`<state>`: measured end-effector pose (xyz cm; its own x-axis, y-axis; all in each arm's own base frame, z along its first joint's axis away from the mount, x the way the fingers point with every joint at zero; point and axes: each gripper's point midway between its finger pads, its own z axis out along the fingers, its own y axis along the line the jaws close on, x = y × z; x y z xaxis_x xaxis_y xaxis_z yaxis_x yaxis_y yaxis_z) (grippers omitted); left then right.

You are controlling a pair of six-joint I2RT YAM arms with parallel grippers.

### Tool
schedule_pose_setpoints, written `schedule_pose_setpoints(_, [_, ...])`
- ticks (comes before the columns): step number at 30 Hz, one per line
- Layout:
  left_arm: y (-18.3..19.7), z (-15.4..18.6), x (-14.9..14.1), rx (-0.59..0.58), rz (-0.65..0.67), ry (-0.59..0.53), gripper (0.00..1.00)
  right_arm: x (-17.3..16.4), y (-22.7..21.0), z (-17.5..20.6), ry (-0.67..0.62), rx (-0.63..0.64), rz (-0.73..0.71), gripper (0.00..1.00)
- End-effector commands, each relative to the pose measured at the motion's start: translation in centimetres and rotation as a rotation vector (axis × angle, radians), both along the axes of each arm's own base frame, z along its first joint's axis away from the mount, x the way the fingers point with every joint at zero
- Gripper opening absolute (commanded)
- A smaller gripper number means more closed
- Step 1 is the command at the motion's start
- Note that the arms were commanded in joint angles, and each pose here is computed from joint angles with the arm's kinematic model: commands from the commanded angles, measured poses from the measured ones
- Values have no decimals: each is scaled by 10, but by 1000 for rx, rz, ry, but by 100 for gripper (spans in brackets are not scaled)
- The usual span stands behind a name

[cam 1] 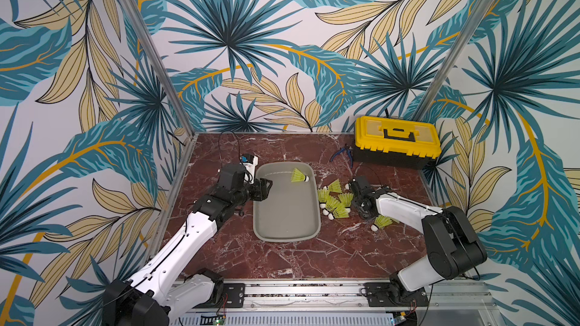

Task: Put the shuttlecocks into the storage box
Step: Pick up the shuttlecock at the center of the board.

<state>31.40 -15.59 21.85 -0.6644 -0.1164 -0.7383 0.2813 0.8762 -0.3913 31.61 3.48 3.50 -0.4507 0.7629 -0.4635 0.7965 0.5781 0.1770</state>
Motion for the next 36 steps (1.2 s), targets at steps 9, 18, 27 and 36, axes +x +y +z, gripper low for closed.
schedule_pose_setpoints(9, [4, 4, 4, 0, -6, -25, 58, -10, -12, -4, 83, -57, -41, 41])
schedule_pose_setpoints(18, [2, 9, 7, -27, -26, -40, 58, -12, -12, -4, 153, -77, -50, 41])
schedule_pose_setpoints(27, [-3, 15, 7, -57, -53, -54, 58, -14, -14, -5, 201, -79, -76, 39])
schedule_pose_setpoints(36, [-1, 18, 8, -66, -58, -65, 58, -14, -14, -6, 247, -93, -83, 36])
